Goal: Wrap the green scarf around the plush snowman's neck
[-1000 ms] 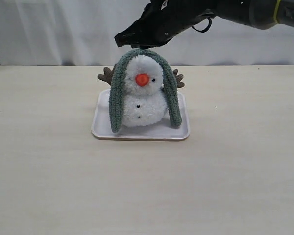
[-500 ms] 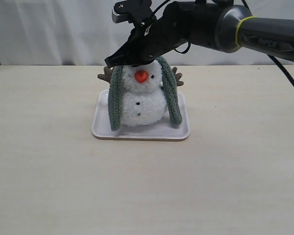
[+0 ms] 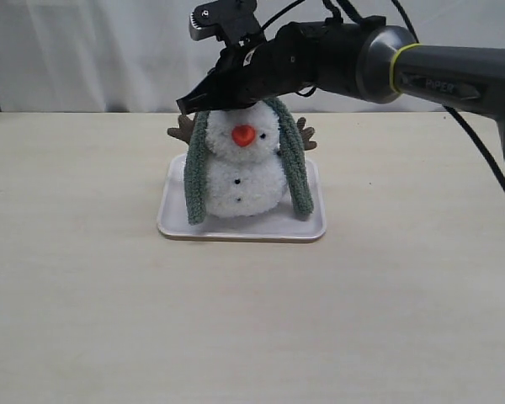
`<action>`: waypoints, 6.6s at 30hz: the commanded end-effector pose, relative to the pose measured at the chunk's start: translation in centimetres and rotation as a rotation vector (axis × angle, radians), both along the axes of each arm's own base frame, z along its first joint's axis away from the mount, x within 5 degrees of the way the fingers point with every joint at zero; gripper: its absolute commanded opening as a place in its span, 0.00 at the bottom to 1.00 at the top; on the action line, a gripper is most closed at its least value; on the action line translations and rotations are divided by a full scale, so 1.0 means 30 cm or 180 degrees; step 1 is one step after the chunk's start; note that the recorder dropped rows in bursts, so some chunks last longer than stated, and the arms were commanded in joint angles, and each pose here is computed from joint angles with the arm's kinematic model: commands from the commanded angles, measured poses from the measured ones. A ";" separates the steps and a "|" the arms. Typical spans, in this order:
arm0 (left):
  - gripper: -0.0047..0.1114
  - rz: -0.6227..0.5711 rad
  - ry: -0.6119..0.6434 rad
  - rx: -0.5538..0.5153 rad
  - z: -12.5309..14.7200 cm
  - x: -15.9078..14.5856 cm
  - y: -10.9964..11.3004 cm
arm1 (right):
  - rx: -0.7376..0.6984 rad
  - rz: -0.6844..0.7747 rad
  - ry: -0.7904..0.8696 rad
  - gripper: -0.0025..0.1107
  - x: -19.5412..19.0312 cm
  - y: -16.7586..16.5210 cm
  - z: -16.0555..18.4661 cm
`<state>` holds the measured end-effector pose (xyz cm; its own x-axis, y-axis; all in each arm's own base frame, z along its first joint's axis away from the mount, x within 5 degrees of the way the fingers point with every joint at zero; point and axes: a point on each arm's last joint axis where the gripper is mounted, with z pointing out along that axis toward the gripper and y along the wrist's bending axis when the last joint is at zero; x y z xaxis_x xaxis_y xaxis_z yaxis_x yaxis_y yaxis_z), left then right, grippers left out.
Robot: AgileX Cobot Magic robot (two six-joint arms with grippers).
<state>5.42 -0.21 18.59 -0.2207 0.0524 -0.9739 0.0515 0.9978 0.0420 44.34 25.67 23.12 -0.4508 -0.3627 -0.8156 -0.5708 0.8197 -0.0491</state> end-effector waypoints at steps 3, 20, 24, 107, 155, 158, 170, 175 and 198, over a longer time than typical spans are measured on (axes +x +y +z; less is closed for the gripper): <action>0.04 -0.0003 -0.0022 -0.0012 -0.001 0.000 0.000 | -0.0073 0.0022 0.0045 0.06 0.010 0.002 -0.038; 0.04 -0.0003 -0.0022 -0.0012 -0.001 0.000 0.000 | 0.0011 -0.0185 0.0225 0.27 -0.053 -0.139 0.213; 0.04 -0.0003 -0.0022 -0.0012 -0.001 0.000 0.000 | -0.0086 -0.0350 0.0575 0.29 -0.060 -0.232 0.227; 0.04 -0.0003 -0.0022 -0.0012 -0.001 0.000 0.000 | 0.0687 -0.1099 0.2794 0.06 -0.120 -0.498 -0.454; 0.04 -0.0003 -0.0022 -0.0012 -0.001 0.000 0.000 | 0.0823 -0.1871 0.2278 0.40 -0.498 -0.594 -0.377; 0.04 -0.0003 -0.0022 -0.0012 -0.001 0.000 0.000 | 0.0793 -0.1795 0.2262 0.48 -0.496 -0.593 -0.372; 0.04 -0.0003 -0.0022 -0.0012 -0.001 0.000 0.000 | 0.0380 -0.1246 0.1400 0.35 -0.470 -0.608 -0.080; 0.04 -0.0003 -0.0022 -0.0012 -0.001 0.000 0.000 | 0.0138 -0.1040 0.0938 0.07 -0.488 -0.625 0.158; 0.04 -0.0003 -0.0022 -0.0012 -0.001 0.000 0.000 | 0.0351 0.0807 0.0720 0.06 -0.242 -0.446 0.180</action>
<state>5.42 -0.21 18.59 -0.2207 0.0524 -0.9739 0.0515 0.9978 0.0420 36.36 12.17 29.35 -0.5447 -0.3954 -0.7396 -0.7367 0.6469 0.1967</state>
